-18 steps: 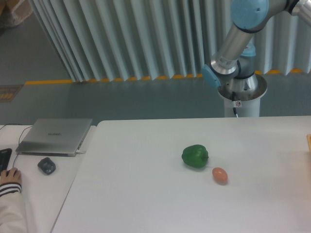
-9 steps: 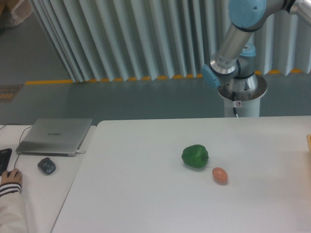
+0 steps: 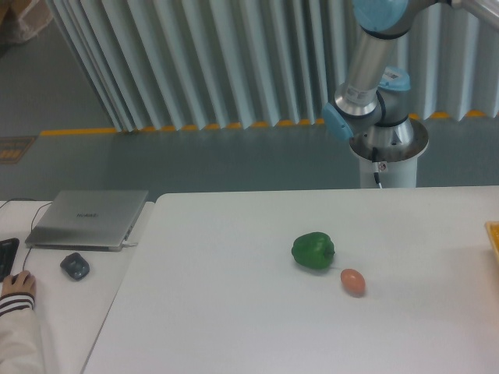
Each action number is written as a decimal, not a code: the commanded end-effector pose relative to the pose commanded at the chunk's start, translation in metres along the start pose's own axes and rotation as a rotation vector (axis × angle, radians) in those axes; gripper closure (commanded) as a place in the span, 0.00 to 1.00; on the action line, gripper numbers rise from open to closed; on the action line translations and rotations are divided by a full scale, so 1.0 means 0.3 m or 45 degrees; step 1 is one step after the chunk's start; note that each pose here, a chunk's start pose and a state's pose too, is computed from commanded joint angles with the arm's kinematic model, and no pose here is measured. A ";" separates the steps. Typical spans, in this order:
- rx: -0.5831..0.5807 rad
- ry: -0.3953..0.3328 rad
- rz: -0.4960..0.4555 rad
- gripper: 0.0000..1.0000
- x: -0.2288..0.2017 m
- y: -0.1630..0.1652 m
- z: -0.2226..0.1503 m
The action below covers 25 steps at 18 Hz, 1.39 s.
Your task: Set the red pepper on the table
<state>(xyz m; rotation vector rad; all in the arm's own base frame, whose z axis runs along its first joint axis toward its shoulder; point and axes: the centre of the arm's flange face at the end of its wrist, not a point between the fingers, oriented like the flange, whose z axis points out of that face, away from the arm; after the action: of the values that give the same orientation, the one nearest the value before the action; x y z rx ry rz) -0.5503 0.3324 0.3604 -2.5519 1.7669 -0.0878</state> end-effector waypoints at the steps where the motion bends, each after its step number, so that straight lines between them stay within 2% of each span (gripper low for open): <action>1: 0.024 -0.013 0.000 0.52 0.000 -0.011 -0.014; 4: 0.055 -0.004 -0.021 0.52 -0.012 -0.037 -0.024; 7: 0.058 0.007 -0.091 0.52 -0.046 -0.110 -0.048; 12: 0.087 0.002 -0.323 0.52 -0.191 -0.411 -0.079; 16: 0.093 0.011 -0.396 0.52 -0.246 -0.534 -0.065; 19: 0.136 0.020 -0.517 0.52 -0.272 -0.618 -0.026; 22: 0.128 -0.036 -0.671 0.52 -0.330 -0.747 0.009; 25: 0.106 -0.096 -0.735 0.52 -0.356 -0.808 0.033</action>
<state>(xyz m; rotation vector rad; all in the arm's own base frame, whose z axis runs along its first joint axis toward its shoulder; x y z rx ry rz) -0.3607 0.5176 0.3628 -2.8638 0.9324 -0.0754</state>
